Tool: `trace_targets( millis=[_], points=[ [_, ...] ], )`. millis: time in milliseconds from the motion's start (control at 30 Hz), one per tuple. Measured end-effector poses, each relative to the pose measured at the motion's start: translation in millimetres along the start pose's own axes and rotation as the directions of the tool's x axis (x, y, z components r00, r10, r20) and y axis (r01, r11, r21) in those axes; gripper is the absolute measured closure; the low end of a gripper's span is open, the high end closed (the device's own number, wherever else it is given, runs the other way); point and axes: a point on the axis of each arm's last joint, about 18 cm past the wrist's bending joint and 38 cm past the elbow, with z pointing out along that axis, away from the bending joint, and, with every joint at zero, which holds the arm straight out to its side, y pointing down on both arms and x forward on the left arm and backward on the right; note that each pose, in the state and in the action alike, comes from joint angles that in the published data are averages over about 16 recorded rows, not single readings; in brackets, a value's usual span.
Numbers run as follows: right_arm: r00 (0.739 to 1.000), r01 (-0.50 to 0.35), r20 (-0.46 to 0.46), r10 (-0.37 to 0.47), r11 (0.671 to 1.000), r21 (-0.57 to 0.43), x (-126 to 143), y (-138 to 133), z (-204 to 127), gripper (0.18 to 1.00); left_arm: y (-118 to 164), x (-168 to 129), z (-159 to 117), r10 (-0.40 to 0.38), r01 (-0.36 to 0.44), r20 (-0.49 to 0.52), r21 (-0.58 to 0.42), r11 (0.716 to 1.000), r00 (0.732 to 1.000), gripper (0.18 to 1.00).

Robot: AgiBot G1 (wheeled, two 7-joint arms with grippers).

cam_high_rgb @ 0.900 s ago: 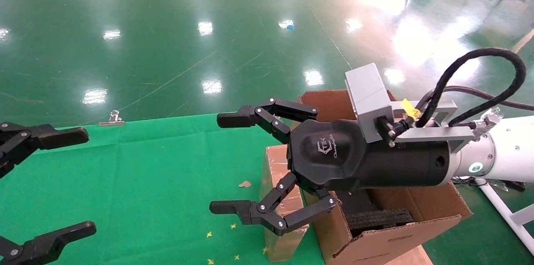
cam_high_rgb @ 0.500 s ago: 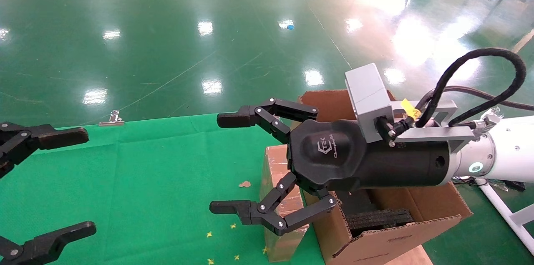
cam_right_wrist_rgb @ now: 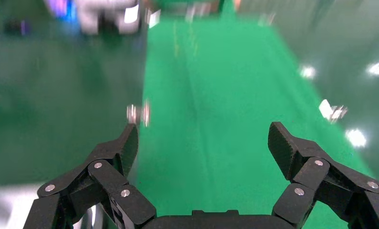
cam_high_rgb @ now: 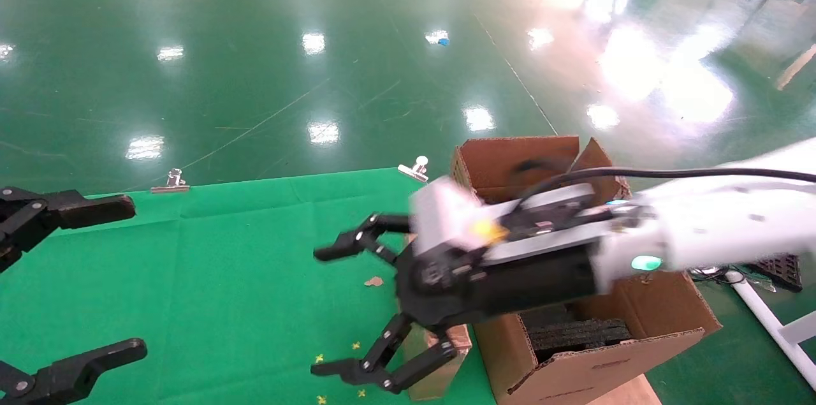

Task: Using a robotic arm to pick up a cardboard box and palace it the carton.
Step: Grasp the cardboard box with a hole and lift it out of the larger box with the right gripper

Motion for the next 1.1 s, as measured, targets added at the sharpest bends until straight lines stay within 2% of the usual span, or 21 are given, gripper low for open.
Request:
trace_targets(
  millis=[167, 467, 767, 1100],
  points=[
    [0.998, 0.056, 0.043, -0.048, 0.978, -0.202, 16.4, -0.1, 24.0, 0.178, 0.0, 0.0, 0.0, 0.000, 0.000, 0.000, 0.000, 1.000, 1.000, 0.184],
    [0.995, 0.103, 0.057, -0.086, 0.879, -0.466, 45.8, -31.2, 35.1, 0.178, 0.0, 0.0, 0.0, 0.000, 0.000, 0.000, 0.000, 1.000, 1.000, 0.184],
    [0.996, 0.067, 0.005, -0.085, 0.759, -0.648, 60.8, -63.7, 14.2, 0.178, 0.0, 0.0, 0.0, 0.000, 0.000, 0.000, 0.000, 1.000, 1.000, 0.184],
    [0.998, 0.019, -0.020, -0.054, 0.635, -0.773, 61.8, -58.9, 3.8, 0.178, 0.0, 0.0, 0.0, 0.000, 0.000, 0.000, 0.000, 1.000, 1.000, 0.184]
  ],
)
